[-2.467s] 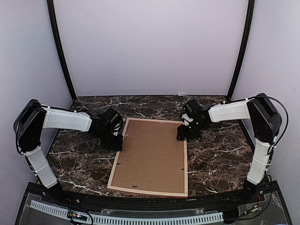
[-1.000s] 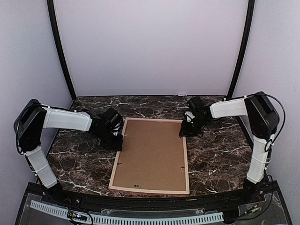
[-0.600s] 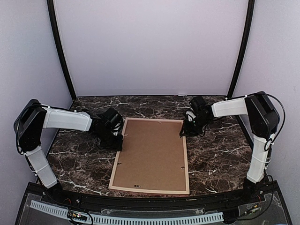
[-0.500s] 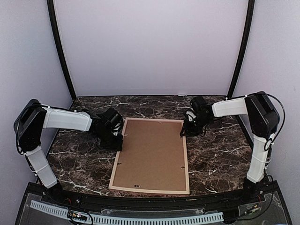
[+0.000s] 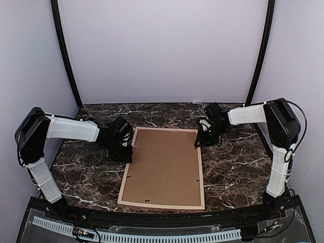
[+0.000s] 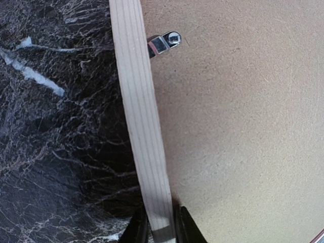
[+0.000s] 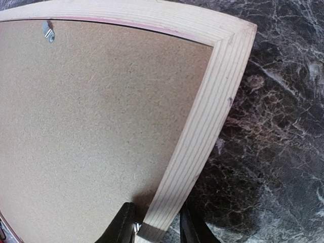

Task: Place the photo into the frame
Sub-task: Press the fastener onto the backboard, then rotate the fastener at the center of the board.

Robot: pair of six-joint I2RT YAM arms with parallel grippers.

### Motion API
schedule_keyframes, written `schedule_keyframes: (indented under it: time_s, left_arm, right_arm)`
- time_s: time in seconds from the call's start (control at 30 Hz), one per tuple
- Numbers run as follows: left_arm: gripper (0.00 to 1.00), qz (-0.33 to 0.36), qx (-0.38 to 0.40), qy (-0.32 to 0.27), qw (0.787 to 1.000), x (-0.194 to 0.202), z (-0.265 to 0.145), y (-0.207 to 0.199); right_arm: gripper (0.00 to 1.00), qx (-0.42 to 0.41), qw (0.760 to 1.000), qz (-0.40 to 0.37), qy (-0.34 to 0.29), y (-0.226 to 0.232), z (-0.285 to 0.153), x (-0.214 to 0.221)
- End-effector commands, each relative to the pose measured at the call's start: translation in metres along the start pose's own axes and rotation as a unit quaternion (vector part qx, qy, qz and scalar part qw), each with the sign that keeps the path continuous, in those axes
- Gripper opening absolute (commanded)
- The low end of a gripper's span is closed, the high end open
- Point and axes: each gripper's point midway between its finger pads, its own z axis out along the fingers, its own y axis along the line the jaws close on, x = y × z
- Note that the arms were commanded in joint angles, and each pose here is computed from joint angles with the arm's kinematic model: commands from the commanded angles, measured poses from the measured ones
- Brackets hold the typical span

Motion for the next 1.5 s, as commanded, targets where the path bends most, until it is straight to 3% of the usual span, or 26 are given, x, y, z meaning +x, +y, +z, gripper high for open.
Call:
schedule_keyframes:
  time_s: [0.0, 0.33, 0.6, 0.9, 1.13, 1.23, 1.33, 1.47]
  left_arm:
    - [0.18, 0.011, 0.011, 0.012, 1.0, 0.007, -0.003, -0.008]
    - [0.18, -0.003, 0.012, 0.007, 1.0, 0.005, -0.004, -0.008]
    - [0.2, -0.019, 0.016, -0.011, 1.0, -0.004, -0.007, -0.011]
    - [0.29, -0.019, 0.018, -0.026, 0.999, -0.013, -0.011, -0.014]
    - [0.49, -0.015, 0.031, -0.049, 0.998, -0.026, -0.022, -0.022]
    - [0.61, -0.002, 0.031, -0.065, 0.997, -0.034, -0.03, -0.024]
    - [0.81, 0.026, 0.028, -0.094, 0.995, -0.048, -0.042, -0.027]
    - [0.95, 0.063, 0.028, -0.131, 0.989, -0.073, -0.053, -0.029]
  right_arm:
    - [0.34, 0.04, 0.997, -0.012, 0.059, -0.024, 0.011, 0.028]
    - [0.53, -0.02, 1.0, 0.014, 0.011, -0.009, -0.018, 0.0]
    - [0.61, -0.03, 0.999, 0.038, -0.002, 0.009, -0.036, 0.035]
    - [0.63, -0.009, 0.999, 0.036, 0.004, 0.031, -0.027, 0.077]
    - [0.55, 0.02, 0.999, 0.026, 0.022, 0.023, -0.014, 0.09]
    - [0.45, 0.034, 0.999, 0.009, 0.037, 0.018, -0.01, 0.092]
    - [0.32, 0.045, 0.998, -0.019, 0.051, 0.016, -0.008, 0.088]
    - [0.2, 0.056, 0.994, -0.06, 0.078, 0.013, -0.003, 0.085]
